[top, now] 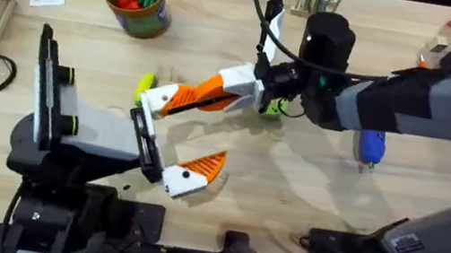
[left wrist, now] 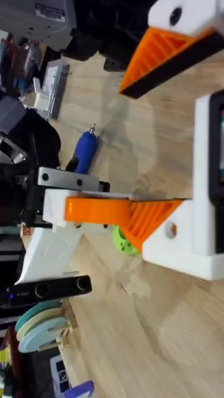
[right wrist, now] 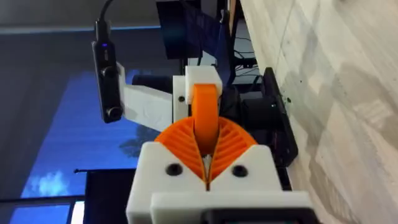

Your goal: Pick up the gripper from the table and insert it into the empty holder that is missing its gripper. Then pick up a screw, insert it into the mounting hole, and use the screwdriver to tighten it. Finally, clean up the table by picking up the vegetable and placing it into the bucket.

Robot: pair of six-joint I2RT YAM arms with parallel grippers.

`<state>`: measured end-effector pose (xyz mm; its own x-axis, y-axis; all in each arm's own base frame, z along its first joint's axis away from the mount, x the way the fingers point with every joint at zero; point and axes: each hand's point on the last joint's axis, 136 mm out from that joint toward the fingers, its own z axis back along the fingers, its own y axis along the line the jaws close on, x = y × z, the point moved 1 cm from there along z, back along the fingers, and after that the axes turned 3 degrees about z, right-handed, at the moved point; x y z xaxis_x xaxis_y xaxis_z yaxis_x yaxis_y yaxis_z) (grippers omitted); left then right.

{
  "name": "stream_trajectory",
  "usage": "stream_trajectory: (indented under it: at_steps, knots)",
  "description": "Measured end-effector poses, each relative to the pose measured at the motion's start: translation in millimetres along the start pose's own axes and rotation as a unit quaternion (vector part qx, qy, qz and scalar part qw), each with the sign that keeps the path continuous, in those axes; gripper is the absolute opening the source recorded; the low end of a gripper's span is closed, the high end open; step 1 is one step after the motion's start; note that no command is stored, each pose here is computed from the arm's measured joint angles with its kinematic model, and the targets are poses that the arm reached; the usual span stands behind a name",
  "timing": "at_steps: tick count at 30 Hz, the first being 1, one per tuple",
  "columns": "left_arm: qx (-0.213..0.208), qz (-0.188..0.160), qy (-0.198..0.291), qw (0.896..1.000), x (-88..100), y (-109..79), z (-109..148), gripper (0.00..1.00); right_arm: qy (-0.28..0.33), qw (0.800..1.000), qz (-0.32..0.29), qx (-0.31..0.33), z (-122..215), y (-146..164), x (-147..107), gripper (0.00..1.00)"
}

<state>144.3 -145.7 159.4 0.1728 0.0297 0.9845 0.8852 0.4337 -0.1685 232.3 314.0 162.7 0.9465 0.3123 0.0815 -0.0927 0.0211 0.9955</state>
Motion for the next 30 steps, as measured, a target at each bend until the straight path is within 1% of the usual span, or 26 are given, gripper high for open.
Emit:
stream_trajectory:
  at_steps: [18,30]
  knots:
    - [0.005,0.0,-0.001,1.0,0.3,1.8,0.3,0.986,-0.003,1.0,0.003,-0.004,-10.1,0.4,-0.1,0.008]
    - [0.006,0.0,-0.001,1.0,0.3,2.0,0.3,0.986,-0.006,1.0,0.003,-0.005,-10.7,0.4,0.8,0.008]
